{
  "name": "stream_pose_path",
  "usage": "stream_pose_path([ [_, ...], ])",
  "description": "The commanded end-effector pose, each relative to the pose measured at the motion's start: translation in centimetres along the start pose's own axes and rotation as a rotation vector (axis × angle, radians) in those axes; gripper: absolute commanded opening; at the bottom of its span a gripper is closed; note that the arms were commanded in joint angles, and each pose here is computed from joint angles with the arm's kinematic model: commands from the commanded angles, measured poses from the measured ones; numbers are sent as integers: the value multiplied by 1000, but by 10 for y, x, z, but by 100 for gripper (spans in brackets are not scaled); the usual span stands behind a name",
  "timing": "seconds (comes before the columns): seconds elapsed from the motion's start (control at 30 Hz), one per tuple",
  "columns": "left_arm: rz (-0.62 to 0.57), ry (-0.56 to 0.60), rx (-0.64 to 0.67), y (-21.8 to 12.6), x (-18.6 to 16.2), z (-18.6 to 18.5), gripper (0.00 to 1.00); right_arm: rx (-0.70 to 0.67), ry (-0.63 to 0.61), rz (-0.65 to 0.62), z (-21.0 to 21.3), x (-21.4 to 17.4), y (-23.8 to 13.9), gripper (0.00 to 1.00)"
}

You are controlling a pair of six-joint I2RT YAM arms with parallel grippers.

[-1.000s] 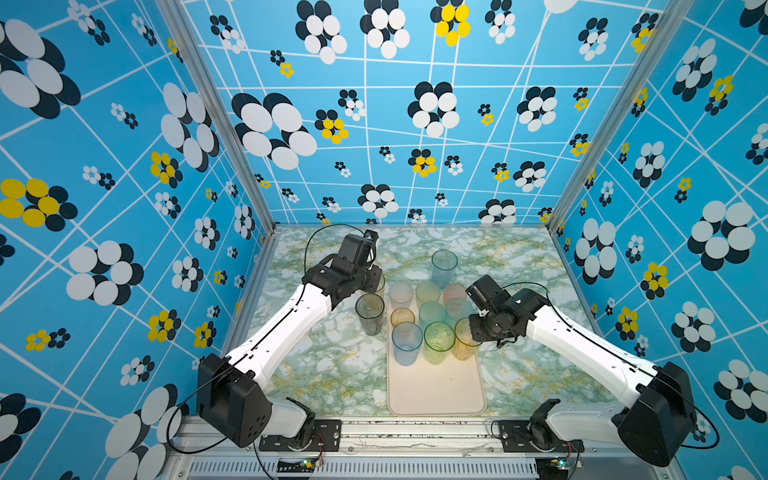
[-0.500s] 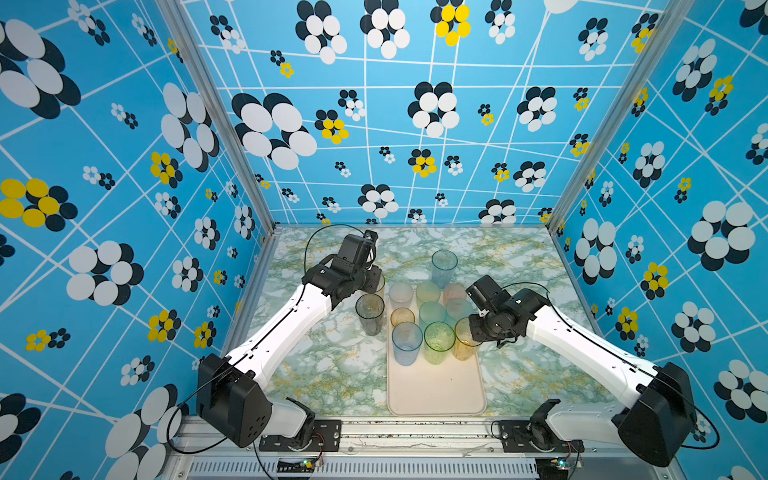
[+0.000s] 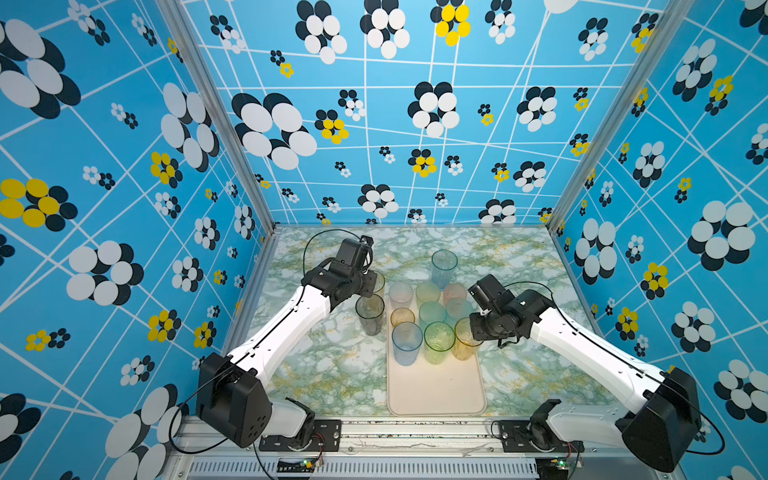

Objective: Place the glasses into the tray
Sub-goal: 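Lower the amber cup onto the tray, open the right gripper, then lower the left gripper onto the smoky grey cup rim while right gripper rises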

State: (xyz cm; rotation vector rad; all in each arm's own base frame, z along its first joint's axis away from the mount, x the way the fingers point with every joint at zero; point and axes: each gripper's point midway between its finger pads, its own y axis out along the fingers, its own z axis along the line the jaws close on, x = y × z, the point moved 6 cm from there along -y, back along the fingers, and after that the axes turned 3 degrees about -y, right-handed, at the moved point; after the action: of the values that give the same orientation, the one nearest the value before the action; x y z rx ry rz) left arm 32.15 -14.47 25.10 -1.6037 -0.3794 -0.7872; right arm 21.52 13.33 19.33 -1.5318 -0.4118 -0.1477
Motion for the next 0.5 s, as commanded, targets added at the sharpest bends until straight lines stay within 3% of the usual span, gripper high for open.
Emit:
stream_pose_path([
  [0.0, -31, -35, 20, -3, 3, 6, 30, 10, -14, -52, 1, 6, -14, 37],
  [0.2, -21, -59, 2, -3, -1, 7, 31, 4, -12, -130, -8, 7, -40, 40],
  [0.47, -9, -115, 30, -16, -10, 27, 31, -90, 72, -324, -46, 6, -90, 48],
])
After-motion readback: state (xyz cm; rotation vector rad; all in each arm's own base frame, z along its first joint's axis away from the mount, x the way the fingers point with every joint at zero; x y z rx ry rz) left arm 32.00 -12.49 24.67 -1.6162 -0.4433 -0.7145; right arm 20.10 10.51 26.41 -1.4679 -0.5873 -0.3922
